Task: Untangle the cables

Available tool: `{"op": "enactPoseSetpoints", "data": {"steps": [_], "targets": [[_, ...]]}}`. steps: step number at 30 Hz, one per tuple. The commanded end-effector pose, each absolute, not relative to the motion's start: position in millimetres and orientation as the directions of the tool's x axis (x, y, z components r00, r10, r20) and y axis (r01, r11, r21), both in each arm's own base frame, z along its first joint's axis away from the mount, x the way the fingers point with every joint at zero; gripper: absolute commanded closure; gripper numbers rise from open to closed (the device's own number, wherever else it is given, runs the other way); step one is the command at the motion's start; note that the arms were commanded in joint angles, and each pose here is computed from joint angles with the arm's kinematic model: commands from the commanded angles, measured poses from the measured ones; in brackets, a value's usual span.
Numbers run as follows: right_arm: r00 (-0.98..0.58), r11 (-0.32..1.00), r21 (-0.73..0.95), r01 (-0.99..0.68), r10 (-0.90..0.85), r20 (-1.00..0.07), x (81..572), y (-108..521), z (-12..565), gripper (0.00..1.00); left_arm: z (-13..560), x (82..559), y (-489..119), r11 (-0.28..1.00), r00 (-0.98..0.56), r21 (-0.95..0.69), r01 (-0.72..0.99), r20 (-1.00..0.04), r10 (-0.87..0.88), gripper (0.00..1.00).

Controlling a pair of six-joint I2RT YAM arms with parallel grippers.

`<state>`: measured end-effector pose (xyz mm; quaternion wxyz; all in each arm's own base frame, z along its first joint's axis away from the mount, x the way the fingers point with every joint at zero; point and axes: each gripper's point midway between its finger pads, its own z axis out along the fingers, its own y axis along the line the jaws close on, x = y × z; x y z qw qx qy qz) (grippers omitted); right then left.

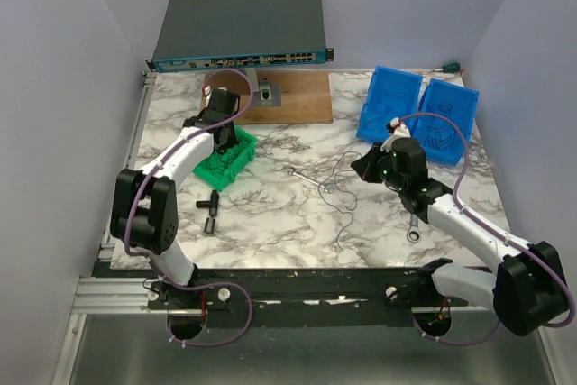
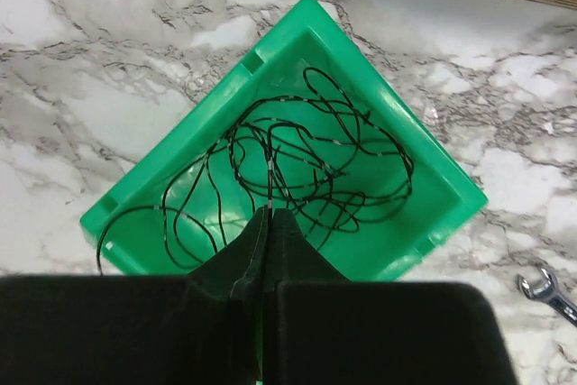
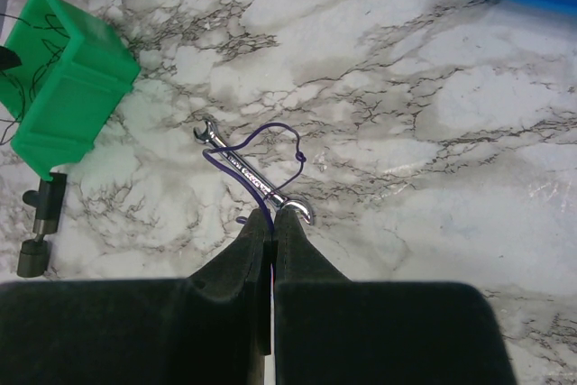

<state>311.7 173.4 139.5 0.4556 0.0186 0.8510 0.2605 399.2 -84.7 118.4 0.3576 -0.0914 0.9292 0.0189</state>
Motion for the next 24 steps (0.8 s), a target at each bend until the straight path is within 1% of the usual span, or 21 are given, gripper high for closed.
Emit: {"op": "enactPoseSetpoints", "data": {"steps": [1,6,7,13,17,20,21,22,23,24], "targets": [[-0.582,0.865,0.454,-0.215,0.26,-0.771,314.9,174.7,145.1,0.99,95.3,415.0,-90.9,0.985,-0.776,-0.102,-0.137,-0.608,-0.171,1.0],[-0.585,0.866,0.452,-0.213,0.258,-0.769,315.4,174.9,143.4,0.99,64.3,412.7,-101.7,0.985,-0.845,-0.133,-0.111,-0.51,-0.164,1.0],[-0.583,0.866,0.452,-0.213,0.258,-0.77,316.0,175.0,144.1,0.99,62.7,413.5,-100.0,0.987,-0.847,-0.113,-0.118,-0.508,-0.159,1.0],[-0.587,0.86,0.459,-0.221,0.259,-0.767,317.9,178.2,146.7,0.99,65.9,413.5,-98.2,0.986,-0.845,-0.12,-0.119,-0.509,-0.164,1.0],[-0.582,0.857,0.462,-0.228,0.26,-0.771,318.7,179.3,151.1,0.99,84.7,412.9,-99.5,0.985,-0.807,-0.141,-0.101,-0.567,-0.164,1.0],[-0.583,0.855,0.464,-0.231,0.261,-0.77,318.1,179.8,152.0,0.99,102.1,410.1,-100.8,0.983,-0.77,-0.167,-0.078,-0.616,-0.166,0.9],[-0.584,0.854,0.465,-0.233,0.259,-0.77,318.1,180.1,152.0,0.99,105.9,409.2,-100.0,0.983,-0.763,-0.168,-0.077,-0.625,-0.167,0.84],[-0.586,0.854,0.465,-0.232,0.259,-0.768,317.5,180.3,151.1,0.99,109.3,408.6,-99.5,0.983,-0.758,-0.166,-0.077,-0.63,-0.166,0.76],[-0.587,0.855,0.466,-0.23,0.26,-0.767,317.6,180.1,150.5,0.99,112.8,407.9,-98.7,0.983,-0.755,-0.164,-0.078,-0.635,-0.166,0.7],[-0.587,0.854,0.467,-0.23,0.261,-0.766,317.6,180.3,150.7,0.99,115.8,407.6,-98.1,0.983,-0.75,-0.163,-0.078,-0.64,-0.166,0.65]]}}
